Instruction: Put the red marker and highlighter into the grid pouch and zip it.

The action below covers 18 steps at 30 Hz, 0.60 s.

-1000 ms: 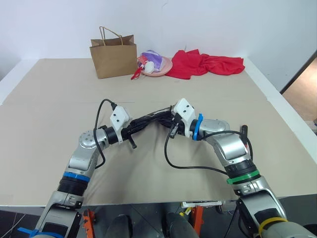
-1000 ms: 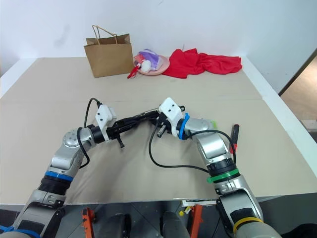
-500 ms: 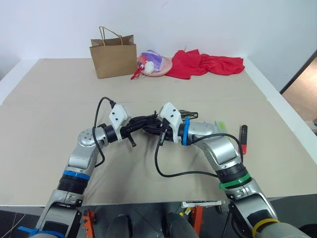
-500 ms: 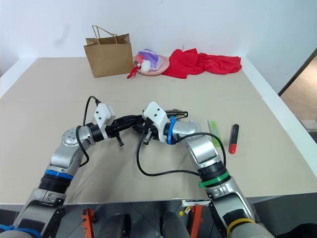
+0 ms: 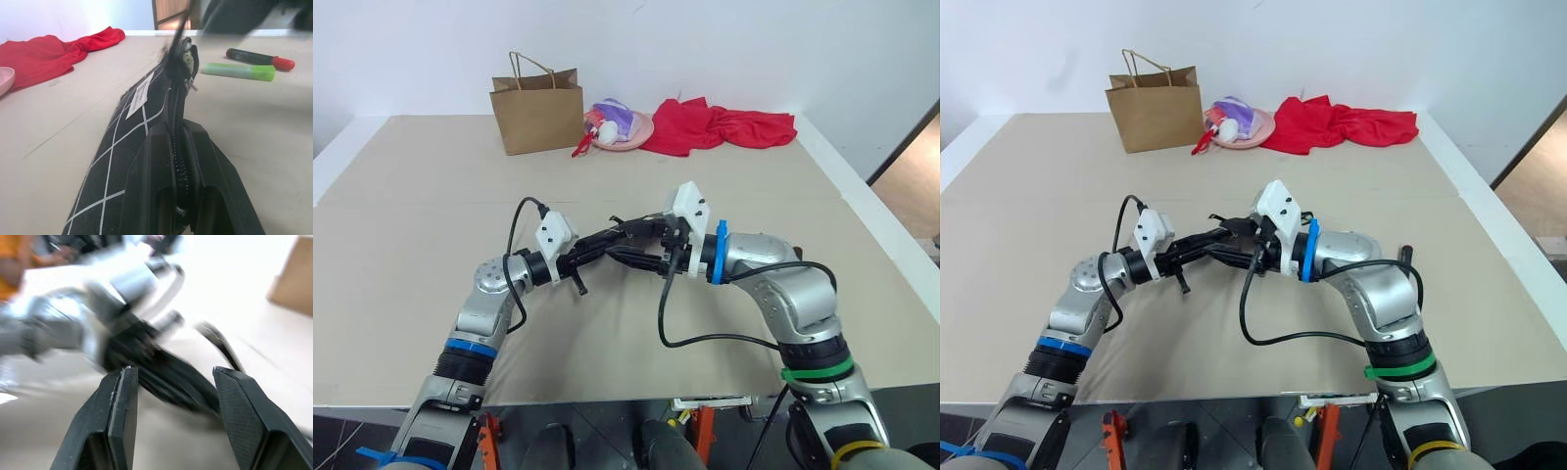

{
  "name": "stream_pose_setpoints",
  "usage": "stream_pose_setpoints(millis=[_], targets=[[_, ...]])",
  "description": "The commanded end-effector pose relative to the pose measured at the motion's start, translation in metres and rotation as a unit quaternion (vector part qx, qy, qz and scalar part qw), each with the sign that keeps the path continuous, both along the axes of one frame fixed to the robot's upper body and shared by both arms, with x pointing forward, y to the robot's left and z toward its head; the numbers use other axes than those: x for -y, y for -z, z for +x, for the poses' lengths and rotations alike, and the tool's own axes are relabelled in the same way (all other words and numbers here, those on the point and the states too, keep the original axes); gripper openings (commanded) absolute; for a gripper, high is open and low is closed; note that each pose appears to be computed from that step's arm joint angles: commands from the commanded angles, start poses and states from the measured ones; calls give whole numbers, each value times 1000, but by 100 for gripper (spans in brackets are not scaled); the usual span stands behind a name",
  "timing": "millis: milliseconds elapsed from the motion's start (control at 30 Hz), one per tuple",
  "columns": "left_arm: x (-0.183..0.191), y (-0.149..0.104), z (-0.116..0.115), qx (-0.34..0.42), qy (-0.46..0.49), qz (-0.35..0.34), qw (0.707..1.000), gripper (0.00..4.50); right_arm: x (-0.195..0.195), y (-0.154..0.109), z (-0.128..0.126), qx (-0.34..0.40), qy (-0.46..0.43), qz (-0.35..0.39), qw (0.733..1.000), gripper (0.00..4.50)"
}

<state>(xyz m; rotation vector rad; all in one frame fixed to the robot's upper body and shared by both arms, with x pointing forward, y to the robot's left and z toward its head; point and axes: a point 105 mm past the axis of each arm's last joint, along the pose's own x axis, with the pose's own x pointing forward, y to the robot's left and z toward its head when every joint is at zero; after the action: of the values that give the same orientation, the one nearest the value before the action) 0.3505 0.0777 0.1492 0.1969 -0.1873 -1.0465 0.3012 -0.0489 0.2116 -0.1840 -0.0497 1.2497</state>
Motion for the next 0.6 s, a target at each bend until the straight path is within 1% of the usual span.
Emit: stream_pose_setpoints(millis=[33,67,167,200,267,367,433,467,533,600], targets=[[0,-8,-2,20,0,-6,1000,0,20,-11,-8,21,5,0,1000,268],[0,-8,-2,20,-1,-6,1000,0,30,-9,-6,24,24,-13,999,268],[-1,-7,-2,20,-4,-7,1000,0,77,-7,9,35,120,-49,991,268],[-2,-7,-2,20,-5,-7,1000,0,100,-4,17,38,175,-70,981,268],[-5,-9,-3,22,-6,-13,1000,0,144,0,26,45,273,-104,955,268],[-7,-15,-6,24,-1,-30,999,0,193,2,30,29,385,-112,916,268],[-8,-17,-8,24,4,-36,999,0,216,8,27,12,439,-118,891,268],[-8,-17,-8,24,7,-39,999,0,227,11,25,-1,474,-116,873,268],[-8,-18,-9,24,10,-43,999,0,238,16,23,-21,510,-108,853,268],[-7,-19,-9,24,14,-45,999,0,248,29,21,-51,545,-106,830,268]])
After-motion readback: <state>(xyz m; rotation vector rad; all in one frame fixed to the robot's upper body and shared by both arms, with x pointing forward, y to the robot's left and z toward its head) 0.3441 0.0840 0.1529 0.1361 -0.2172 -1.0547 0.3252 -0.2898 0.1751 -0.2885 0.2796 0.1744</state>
